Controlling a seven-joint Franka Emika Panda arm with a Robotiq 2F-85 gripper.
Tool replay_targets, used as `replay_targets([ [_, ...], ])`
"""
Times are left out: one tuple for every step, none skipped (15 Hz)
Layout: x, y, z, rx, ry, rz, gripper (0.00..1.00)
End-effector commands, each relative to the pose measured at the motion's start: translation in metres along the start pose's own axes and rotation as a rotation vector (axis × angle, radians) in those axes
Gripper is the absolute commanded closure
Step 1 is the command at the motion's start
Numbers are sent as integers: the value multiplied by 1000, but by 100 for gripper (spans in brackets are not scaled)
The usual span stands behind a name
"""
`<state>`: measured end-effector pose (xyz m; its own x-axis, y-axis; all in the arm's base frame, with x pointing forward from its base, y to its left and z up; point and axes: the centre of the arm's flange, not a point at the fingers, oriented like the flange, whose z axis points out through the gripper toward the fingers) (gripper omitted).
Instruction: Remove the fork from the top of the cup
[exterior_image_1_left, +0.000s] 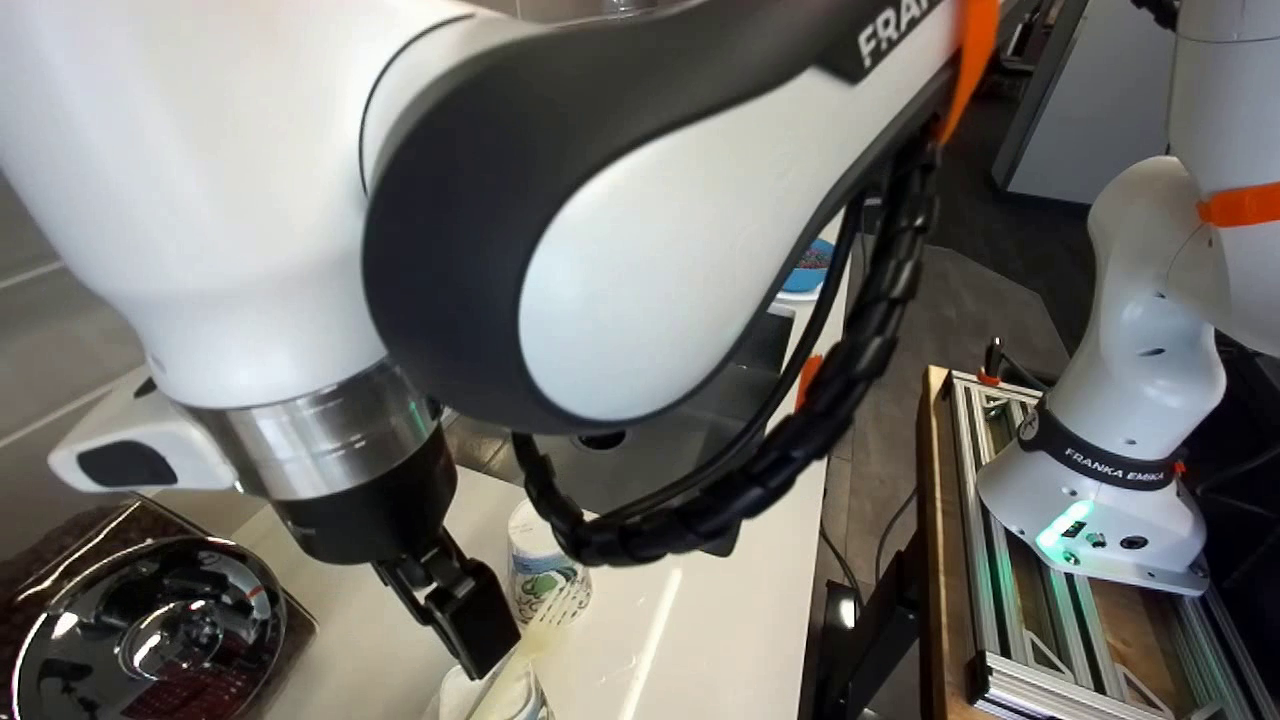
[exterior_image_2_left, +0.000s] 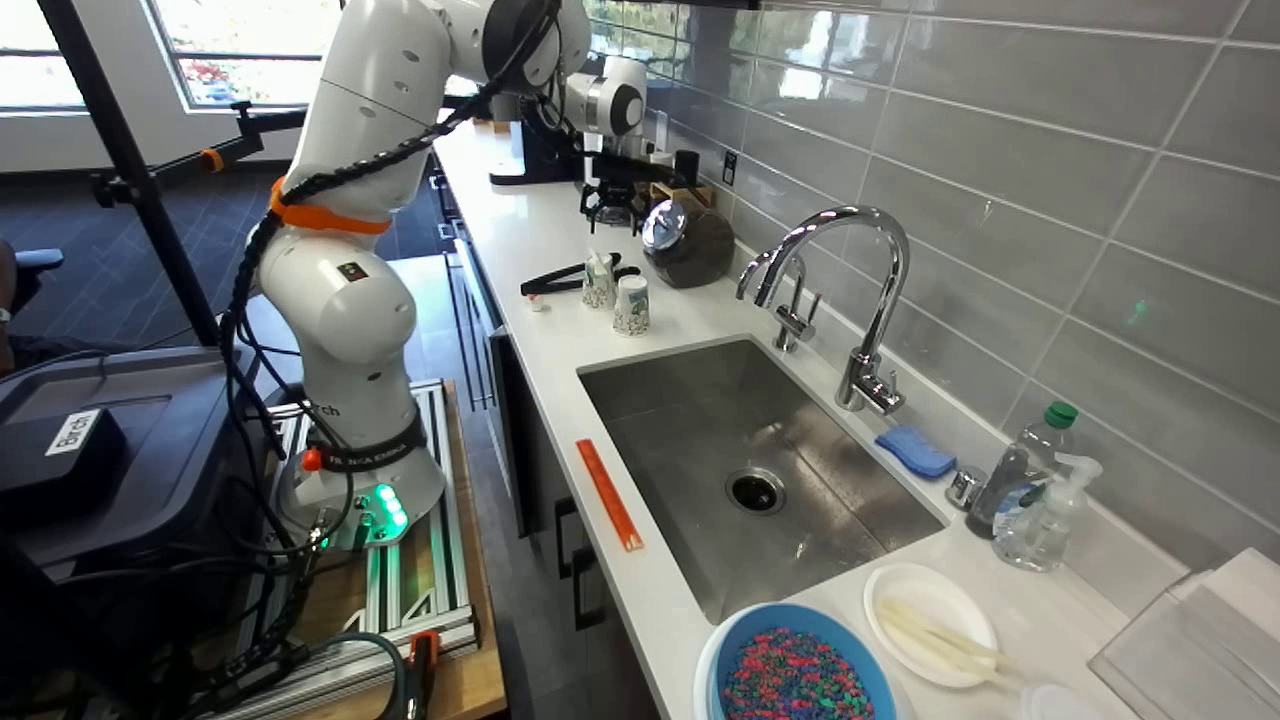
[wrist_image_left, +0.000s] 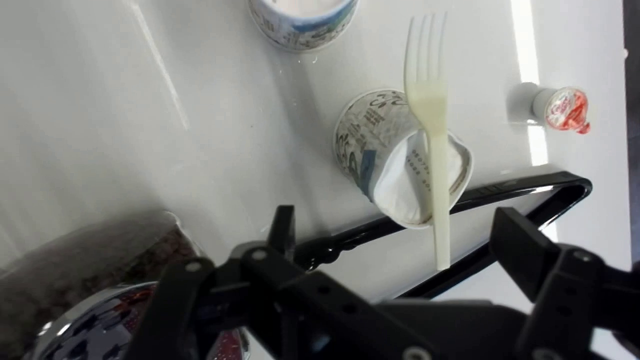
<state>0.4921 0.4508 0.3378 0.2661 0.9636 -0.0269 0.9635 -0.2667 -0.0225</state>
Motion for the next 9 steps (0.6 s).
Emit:
replay_targets([
  [-35,-10,-34,-15,-5,117,0],
  [-42,-10,-43,-24,-3,151,0],
  [-49,-14,-52,-30,-4,182,0],
  [-56,-16,-60,-33,-5,208,0],
  [-64,-19,-66,-39,-13,229,0],
  [-74,-23,-72,-46,-16,252,0],
  [-79,-26,-81,-51,-14,274,0],
  [-87,-30,-86,-58,-12,297,0],
  [-95,-32,-90,-63,-10,321,0],
])
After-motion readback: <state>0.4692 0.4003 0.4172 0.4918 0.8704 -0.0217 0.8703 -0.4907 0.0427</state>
